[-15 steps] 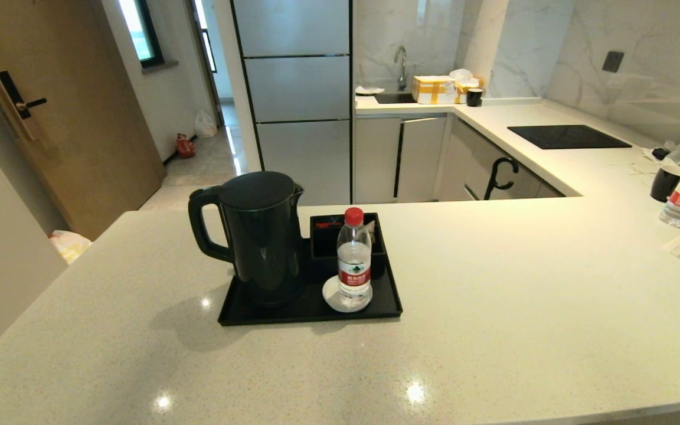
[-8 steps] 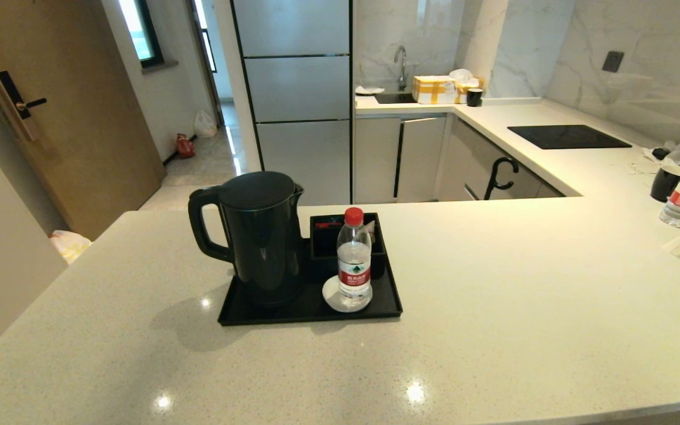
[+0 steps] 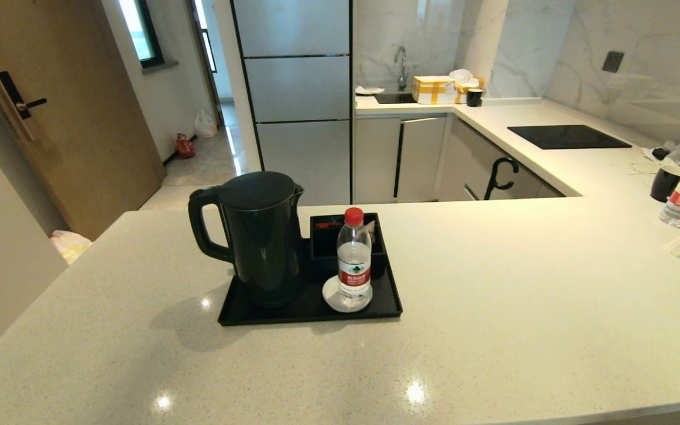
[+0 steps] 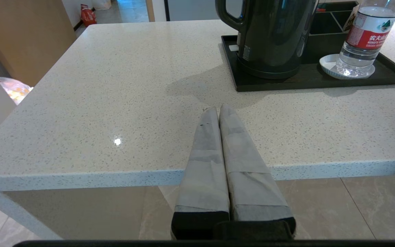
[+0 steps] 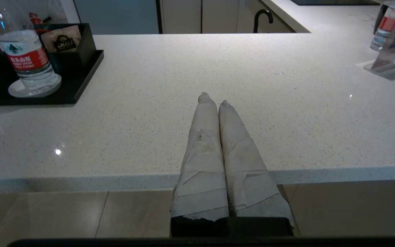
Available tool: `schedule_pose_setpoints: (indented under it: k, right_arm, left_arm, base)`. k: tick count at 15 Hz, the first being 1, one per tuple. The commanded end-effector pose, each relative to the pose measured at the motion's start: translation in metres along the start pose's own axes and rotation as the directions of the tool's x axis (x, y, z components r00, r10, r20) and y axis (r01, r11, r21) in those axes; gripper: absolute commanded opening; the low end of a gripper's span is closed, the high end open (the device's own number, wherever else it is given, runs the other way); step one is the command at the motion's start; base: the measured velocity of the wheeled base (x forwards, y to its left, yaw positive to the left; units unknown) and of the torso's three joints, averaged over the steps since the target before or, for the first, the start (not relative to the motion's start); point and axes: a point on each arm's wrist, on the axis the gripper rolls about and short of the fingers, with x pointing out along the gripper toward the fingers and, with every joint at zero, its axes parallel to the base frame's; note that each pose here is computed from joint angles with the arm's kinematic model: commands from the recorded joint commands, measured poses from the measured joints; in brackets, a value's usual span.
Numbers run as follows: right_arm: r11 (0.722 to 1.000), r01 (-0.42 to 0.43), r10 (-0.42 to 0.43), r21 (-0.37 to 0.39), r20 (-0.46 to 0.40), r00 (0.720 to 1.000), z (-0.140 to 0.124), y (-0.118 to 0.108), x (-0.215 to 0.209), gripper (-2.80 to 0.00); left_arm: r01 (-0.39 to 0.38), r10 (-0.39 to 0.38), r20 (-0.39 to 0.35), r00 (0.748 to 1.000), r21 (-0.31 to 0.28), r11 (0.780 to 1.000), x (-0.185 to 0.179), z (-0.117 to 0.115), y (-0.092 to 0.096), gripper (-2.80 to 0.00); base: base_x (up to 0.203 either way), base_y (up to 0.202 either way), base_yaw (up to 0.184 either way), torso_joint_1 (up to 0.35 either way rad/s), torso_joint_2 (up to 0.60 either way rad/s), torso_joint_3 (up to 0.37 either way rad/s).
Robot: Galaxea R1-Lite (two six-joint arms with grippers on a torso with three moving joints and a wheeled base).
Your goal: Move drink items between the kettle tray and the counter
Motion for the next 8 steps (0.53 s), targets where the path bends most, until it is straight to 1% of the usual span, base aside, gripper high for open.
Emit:
schedule_pose_setpoints:
  k: [1,5,6,7,8]
  right_arm:
    - [1.0,0.007,-0.007,0.014,0.001,1.0,0.0003,-0.0002,0.0001,-2.8]
    - [0.999,0.013,-0.013,0.041,-0.002,1.0,-0.0001,-0.0003,0.0001,-2.8]
    - [0.998,0.014,-0.013,0.063,-0.017,1.0,-0.0018,-0.0002,0.0002,-2.8]
    - [0.998,0.014,-0.013,0.063,-0.017,1.0,-0.0018,-0.0002,0.0002,-2.8]
    - [0.996,0.018,-0.014,0.089,-0.045,0.999,-0.0047,-0.0001,0.0001,-2.8]
  left_arm:
    - [-0.002,0.002,0.001,1.0,0.0,1.0,0.0,0.0,0.0,-2.8]
    - [0.0,0.0,0.001,1.0,0.0,1.0,0.0,0.0,0.0,-2.8]
    - [0.0,0.0,0.001,1.0,0.0,1.0,0.0,0.0,0.0,-2.8]
    - [0.0,0.0,0.001,1.0,0.0,1.0,0.0,0.0,0.0,-2.8]
    - [-0.002,0.002,0.001,1.0,0.0,1.0,0.0,0.0,0.0,-2.8]
  base:
    - [0.0,0.0,0.0,0.0,0.0,0.0]
    - [0.0,0.0,0.0,0.0,0.0,0.0]
    - [0.0,0.0,0.0,0.0,0.0,0.0]
    - [0.0,0.0,0.0,0.0,0.0,0.0]
    - [0.0,0.0,0.0,0.0,0.0,0.0]
